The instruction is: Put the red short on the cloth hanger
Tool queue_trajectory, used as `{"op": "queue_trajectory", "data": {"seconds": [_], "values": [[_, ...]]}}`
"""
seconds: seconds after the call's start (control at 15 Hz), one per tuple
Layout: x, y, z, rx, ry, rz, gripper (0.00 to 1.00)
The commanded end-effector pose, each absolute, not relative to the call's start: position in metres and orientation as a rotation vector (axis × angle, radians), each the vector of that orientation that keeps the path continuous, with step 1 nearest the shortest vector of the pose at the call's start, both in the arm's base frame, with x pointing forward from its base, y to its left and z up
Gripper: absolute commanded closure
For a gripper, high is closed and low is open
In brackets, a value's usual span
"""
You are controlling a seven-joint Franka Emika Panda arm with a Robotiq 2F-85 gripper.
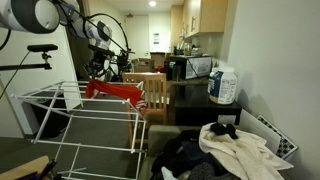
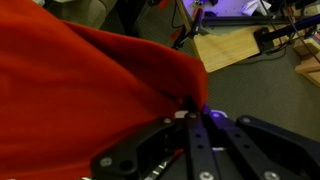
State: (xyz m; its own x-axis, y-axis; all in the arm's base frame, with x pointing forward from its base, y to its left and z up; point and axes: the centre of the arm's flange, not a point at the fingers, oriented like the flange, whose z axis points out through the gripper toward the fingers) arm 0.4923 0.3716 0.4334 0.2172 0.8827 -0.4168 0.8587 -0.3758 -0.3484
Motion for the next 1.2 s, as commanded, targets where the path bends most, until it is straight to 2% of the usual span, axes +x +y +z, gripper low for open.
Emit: {"op": "queue_trajectory", "data": {"seconds": [0.0, 0.87, 0.93, 1.13], "values": [[0.477, 0.365, 0.431, -2.353, -1.757, 0.93, 0.99], [0.457, 0.377, 0.415, -2.335, -1.803, 0.991, 0.99], [0.456, 0.377, 0.415, -2.341, -1.805, 0.983, 0.73], [0.455, 0.379, 0.416, -2.34, -1.82, 0.971, 0.59]]}}
